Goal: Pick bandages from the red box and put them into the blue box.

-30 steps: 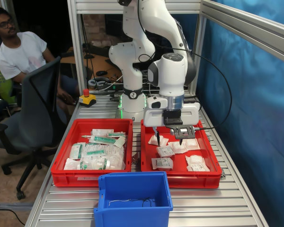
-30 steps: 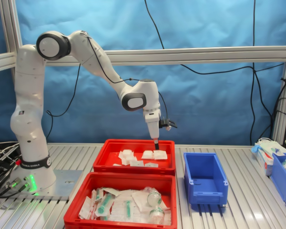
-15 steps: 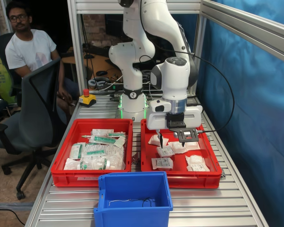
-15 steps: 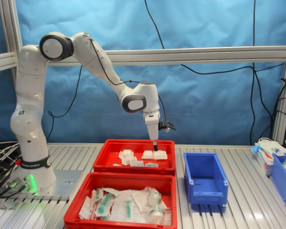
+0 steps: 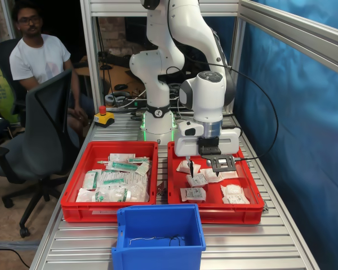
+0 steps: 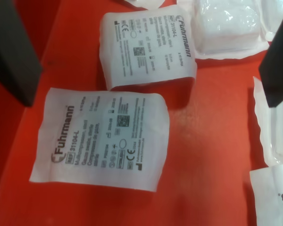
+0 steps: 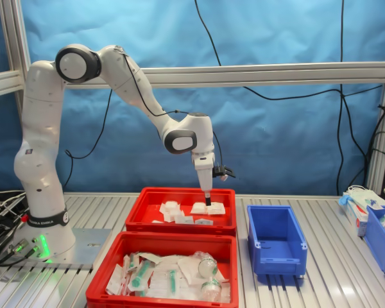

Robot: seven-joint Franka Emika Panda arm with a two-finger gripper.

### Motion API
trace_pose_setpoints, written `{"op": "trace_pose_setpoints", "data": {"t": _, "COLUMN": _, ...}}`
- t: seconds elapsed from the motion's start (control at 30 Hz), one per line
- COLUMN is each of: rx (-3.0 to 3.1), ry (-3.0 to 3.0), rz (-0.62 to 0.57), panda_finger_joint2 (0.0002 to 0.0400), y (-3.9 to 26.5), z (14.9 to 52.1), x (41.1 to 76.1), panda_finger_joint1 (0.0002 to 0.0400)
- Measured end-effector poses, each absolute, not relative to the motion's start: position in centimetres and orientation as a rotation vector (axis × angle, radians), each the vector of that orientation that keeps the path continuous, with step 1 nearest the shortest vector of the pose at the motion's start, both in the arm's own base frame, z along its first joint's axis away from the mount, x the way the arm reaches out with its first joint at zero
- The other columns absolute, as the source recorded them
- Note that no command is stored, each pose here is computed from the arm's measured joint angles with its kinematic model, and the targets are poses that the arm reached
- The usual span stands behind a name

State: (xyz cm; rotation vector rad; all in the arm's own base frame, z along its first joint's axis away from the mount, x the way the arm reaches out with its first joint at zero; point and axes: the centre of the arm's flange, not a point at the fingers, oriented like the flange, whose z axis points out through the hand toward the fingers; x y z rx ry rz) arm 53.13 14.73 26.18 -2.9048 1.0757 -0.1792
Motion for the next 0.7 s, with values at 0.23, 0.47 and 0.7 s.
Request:
{"op": "trace_pose_setpoints", "data": {"t": 0.23, "rx": -2.905, "ry": 1.076, "rz": -0.179, "panda_finger_joint2": 0.0400, "y": 14.73, "z": 26.17, "x": 53.13, "panda_finger_joint1": 0.0400}}
{"op": "trace_pose_setpoints", "data": {"t": 0.47, "rx": -2.905, "ry": 1.076, "rz": -0.179, "panda_finger_joint2": 0.0400, "y": 14.73, "z": 26.17, "x": 53.13, "panda_finger_joint1": 0.0400}}
{"op": "trace_pose_setpoints", "data": {"t": 0.7, "rx": -2.907, "ry": 1.077, "rz": -0.175, "panda_finger_joint2": 0.0400, "y": 14.70, "z": 25.89, "x": 53.11, "panda_finger_joint1": 0.0400}}
